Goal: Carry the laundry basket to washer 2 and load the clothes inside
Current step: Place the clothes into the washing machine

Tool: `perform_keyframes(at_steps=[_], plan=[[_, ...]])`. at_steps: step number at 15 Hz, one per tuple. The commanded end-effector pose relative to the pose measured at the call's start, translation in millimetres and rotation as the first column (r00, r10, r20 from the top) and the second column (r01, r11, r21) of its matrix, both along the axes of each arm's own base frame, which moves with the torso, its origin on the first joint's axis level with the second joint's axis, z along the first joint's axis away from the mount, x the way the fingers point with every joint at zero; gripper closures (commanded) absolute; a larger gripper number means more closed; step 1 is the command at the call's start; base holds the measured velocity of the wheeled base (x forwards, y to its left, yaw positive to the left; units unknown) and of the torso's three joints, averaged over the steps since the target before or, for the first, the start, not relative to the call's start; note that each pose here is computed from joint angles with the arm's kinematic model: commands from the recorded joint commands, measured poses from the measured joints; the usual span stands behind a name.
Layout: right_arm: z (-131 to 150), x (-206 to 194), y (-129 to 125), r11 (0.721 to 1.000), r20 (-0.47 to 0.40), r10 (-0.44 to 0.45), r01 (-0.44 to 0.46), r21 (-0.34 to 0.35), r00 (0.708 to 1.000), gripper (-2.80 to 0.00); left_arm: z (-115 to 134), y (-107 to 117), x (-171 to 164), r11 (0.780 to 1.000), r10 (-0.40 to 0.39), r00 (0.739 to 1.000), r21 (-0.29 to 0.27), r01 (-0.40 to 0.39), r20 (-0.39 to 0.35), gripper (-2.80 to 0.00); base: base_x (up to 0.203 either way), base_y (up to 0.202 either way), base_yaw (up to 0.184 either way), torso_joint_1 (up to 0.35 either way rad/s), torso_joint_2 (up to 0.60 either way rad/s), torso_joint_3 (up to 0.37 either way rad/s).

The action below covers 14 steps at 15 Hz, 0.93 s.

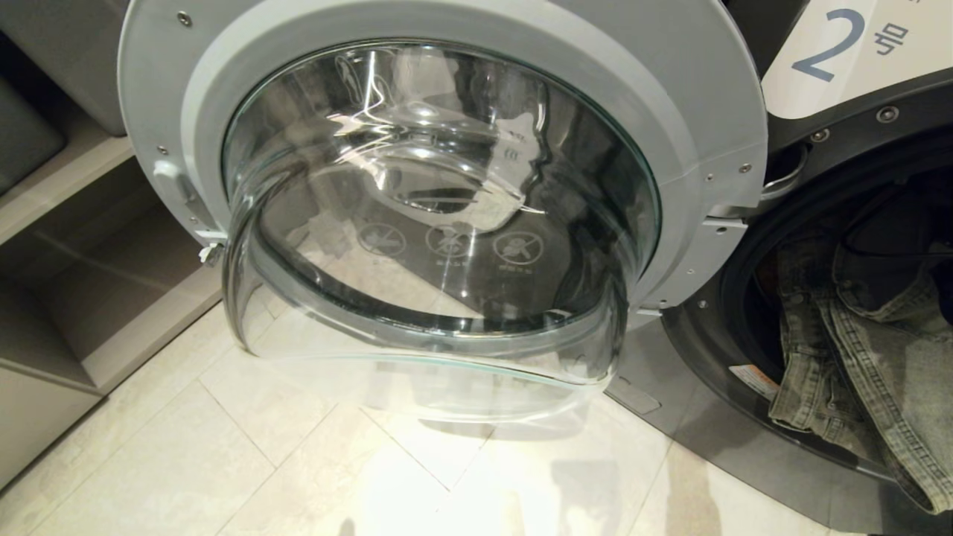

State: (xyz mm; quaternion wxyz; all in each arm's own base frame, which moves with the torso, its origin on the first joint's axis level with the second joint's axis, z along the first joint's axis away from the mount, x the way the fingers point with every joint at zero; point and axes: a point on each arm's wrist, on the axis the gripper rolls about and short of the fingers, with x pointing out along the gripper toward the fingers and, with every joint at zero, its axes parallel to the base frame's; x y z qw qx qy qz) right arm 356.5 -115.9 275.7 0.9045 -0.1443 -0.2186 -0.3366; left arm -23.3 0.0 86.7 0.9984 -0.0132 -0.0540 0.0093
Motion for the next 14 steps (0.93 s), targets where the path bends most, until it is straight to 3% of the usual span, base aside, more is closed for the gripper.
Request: perform_keyframes(at_steps=[1, 6, 7, 9, 11, 14], plan=[[-3.4, 4.3, -1.2, 1.0, -0.02, -0.018, 0.018, -0.023, 1.0, 0.0, -11.0, 0.0, 3.3, 1.0, 0.001, 0.999, -0.001, -0.001, -0.04, 0.0, 0.0, 0.0, 0.0, 0.0, 0.0, 0.0], [-8.2, 6.0, -2.3, 0.997, -0.079, -0.053, 0.048, -0.063, 0.995, 0.0, -11.0, 0.1, 3.2, 1.0, 0.001, 0.999, -0.002, -0.001, -0.039, 0.0, 0.0, 0.0, 0.0, 0.0, 0.0, 0.0], [-10.4, 6.3, -2.1, 0.995, -0.096, -0.054, 0.045, -0.087, 0.994, -2.8, -11.0, 0.0, 3.2, 1.0, 0.0, 0.999, 0.0, 0.0, -0.039, 0.0, 0.0, 0.0, 0.0, 0.0, 0.0, 0.0], [-11.6, 6.8, -0.6, 0.99, -0.113, -0.033, 0.017, -0.138, 0.993, -2.8, -11.0, 0.1, 3.2, 1.0, 0.001, 0.999, 0.0, -0.002, -0.039, 0.0, 0.0, 0.0, 0.0, 0.0, 0.0, 0.0], [-17.0, 5.9, -0.2, 0.992, -0.135, -0.026, 0.009, -0.125, 0.991, -2.8, -11.0, 0.0, 3.2, 1.0, 0.001, 0.999, 0.0, -0.001, -0.039, 0.0, 0.0, 0.0, 0.0, 0.0, 0.0, 0.0], [-48.5, 2.1, 1.0, 0.998, -0.25, 0.002, -0.017, -0.056, 0.968, -2.8, -11.0, 0.1, 3.2, 1.0, 0.001, 0.999, -0.001, -0.001, -0.039, 0.0, 0.0, 0.0, 0.0, 0.0, 0.0, 0.0]])
